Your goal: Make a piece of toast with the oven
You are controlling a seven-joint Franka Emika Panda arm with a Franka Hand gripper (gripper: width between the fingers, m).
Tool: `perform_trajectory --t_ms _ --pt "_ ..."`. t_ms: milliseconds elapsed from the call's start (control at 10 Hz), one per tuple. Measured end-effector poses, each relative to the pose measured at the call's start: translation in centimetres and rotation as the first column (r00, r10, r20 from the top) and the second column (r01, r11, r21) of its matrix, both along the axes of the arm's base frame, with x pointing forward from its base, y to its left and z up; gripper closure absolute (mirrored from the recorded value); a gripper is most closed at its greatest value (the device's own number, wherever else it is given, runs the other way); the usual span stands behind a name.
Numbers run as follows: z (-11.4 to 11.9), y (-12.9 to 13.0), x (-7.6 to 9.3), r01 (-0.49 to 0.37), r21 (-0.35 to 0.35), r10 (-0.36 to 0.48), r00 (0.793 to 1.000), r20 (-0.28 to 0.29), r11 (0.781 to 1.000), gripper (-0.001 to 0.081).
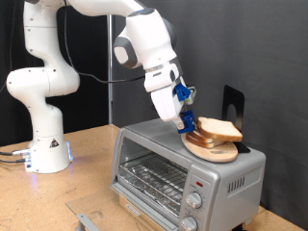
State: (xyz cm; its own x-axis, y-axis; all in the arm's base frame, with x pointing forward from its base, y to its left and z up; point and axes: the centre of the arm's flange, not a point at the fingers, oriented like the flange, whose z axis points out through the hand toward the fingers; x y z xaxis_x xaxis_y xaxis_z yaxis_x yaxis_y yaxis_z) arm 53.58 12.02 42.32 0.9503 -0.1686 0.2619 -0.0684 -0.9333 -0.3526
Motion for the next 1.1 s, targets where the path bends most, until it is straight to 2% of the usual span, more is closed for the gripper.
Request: perform_trajectory --t_ms 200,400,900,1100 --pt "0.2 -0.9 -0.7 -0.013 0.055 0.01 0.999 0.042 0.998 0.0441" --pt "1.2 -2.1 -1.7 -0.018 0.078 0.013 0.998 0.064 0.997 0.0441" --pt "3.0 -5.7 -4.2 -0.035 0.101 0.031 0.999 0.038 0.994 0.0441" --pt "3.2 -6.0 -4.7 -0.045 0.106 0.041 0.998 0.04 0.993 0.0441"
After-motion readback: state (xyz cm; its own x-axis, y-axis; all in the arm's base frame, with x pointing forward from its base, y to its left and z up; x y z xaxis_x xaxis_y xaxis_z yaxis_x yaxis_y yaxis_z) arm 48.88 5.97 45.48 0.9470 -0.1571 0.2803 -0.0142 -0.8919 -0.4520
